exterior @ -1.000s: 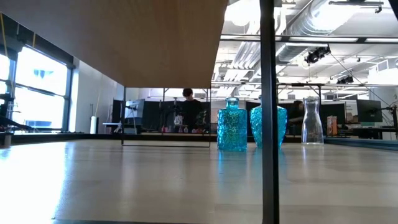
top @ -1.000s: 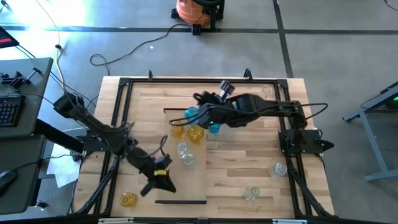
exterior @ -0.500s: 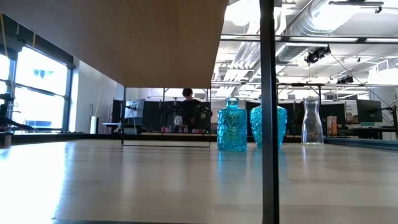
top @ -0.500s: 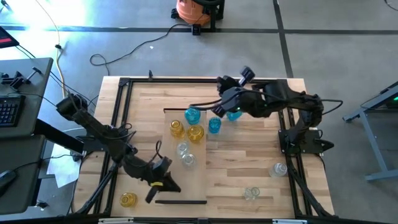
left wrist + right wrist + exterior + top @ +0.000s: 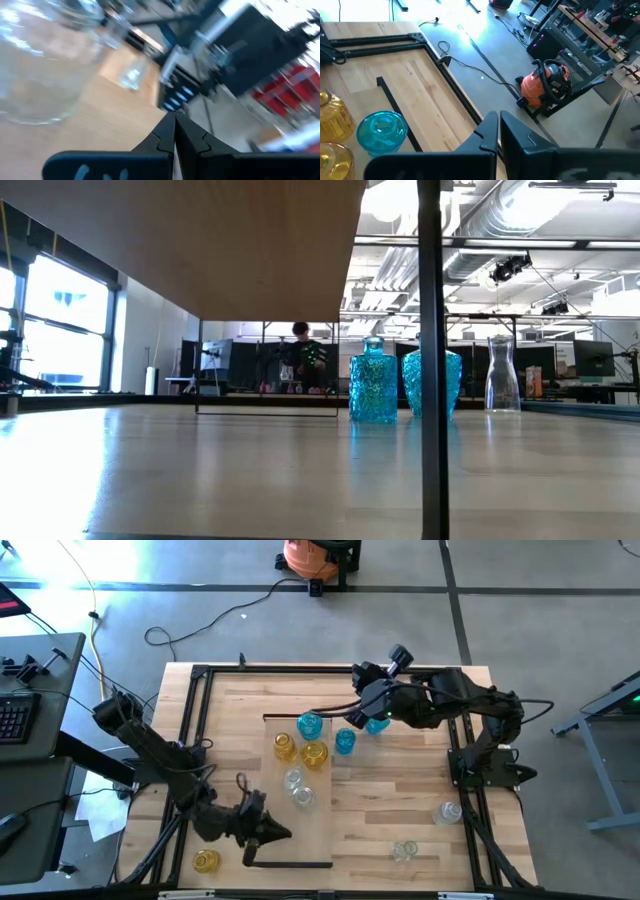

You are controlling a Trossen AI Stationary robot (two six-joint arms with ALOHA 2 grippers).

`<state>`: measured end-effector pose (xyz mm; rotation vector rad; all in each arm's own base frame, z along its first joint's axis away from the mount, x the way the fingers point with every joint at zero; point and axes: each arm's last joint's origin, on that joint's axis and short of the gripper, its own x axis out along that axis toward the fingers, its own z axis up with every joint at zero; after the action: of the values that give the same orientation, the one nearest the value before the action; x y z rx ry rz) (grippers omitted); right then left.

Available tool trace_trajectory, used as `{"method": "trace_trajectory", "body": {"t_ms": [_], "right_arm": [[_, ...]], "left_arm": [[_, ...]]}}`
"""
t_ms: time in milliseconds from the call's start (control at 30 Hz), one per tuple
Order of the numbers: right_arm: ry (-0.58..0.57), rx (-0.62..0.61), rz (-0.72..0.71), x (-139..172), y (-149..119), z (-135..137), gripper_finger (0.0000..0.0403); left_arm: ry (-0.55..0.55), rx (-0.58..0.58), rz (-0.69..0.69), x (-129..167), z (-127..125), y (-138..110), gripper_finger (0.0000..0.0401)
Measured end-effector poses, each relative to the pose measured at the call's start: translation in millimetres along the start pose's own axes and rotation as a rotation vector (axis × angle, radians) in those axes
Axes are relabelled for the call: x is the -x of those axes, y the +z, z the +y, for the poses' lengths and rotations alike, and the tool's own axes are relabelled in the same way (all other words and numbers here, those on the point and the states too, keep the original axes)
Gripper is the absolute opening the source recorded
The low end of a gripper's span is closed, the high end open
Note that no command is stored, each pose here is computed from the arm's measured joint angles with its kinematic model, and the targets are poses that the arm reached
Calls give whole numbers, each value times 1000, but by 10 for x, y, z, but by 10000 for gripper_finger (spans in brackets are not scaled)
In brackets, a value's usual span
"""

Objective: Sort vases onto shelf
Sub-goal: Put the left transparent vase on the shelf to align with the other transparent bin

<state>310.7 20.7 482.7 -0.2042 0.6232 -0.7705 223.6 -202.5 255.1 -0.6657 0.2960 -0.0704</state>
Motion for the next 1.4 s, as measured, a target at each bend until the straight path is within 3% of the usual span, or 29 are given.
{"method": "trace_trajectory", "body": {"t_ms": [133, 267, 333, 500, 833, 1400], "right_arm": [[-5, 8, 5, -1, -8, -4, 0], [-5, 14, 5, -2, -8, -2, 0], [-5, 14, 5, -2, -8, -2, 0], [-5, 18, 5, -2, -8, -2, 0], [-5, 17, 5, -2, -8, -2, 0], [-5, 37, 6, -3, -8, -1, 0]], "left_arm": [[117, -23, -81, -9, 20, -132, 0], [198, -25, -73, -148, 139, -266, 0], [220, -5, -96, -225, 151, -279, 0], [271, -82, -125, -344, 101, -304, 0], [410, -95, -132, -283, 119, -326, 0], [461, -56, -198, -372, 213, -195, 0]]}}
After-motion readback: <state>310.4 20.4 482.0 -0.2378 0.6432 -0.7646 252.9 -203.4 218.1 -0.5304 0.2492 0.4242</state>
